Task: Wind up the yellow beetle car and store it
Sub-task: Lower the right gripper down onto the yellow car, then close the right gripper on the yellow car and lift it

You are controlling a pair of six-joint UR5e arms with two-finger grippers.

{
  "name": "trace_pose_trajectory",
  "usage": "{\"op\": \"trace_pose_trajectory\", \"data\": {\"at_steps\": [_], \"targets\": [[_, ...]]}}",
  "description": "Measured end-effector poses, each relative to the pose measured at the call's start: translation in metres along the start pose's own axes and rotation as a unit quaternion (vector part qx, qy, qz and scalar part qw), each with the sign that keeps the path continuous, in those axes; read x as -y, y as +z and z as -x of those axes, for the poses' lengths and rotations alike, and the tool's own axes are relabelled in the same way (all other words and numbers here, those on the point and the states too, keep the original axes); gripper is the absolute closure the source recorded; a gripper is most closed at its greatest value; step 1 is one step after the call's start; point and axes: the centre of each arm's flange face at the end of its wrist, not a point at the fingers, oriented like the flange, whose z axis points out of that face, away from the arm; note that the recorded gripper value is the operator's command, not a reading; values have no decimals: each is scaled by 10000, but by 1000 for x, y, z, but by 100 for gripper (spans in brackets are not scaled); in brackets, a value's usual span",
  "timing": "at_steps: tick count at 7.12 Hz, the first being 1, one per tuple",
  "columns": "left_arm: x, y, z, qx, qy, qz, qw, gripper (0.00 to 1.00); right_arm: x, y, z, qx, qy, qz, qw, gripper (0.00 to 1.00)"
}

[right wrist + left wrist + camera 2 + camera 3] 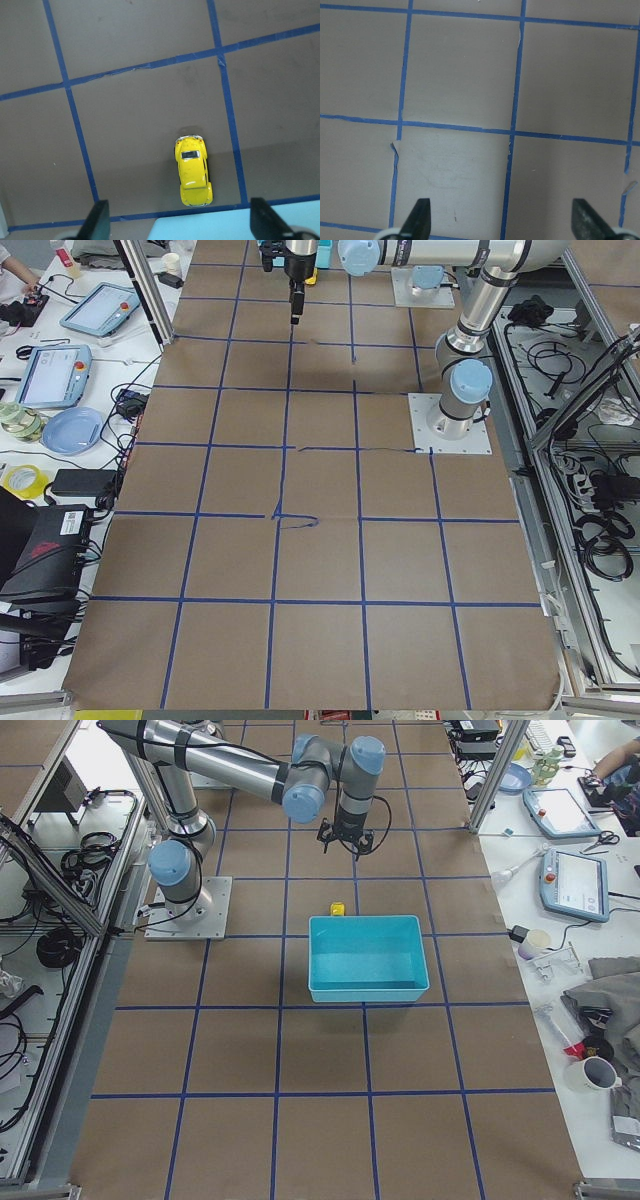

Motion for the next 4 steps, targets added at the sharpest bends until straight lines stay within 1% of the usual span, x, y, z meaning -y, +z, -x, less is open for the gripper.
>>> {"op": "trace_pose_trajectory", "data": {"at_steps": [1, 2, 4], "targets": [[0, 0, 0, -2, 0, -1, 10000, 0, -9, 30, -1, -76, -326, 70, 9994, 0], [0, 0, 0, -3, -2, 0, 10000, 0, -14, 61, 2, -252, -579, 200, 9978, 0], [0, 0, 0, -6, -1, -2, 10000, 0, -20, 113, 18, -602, -934, 527, 9924, 0]]}}
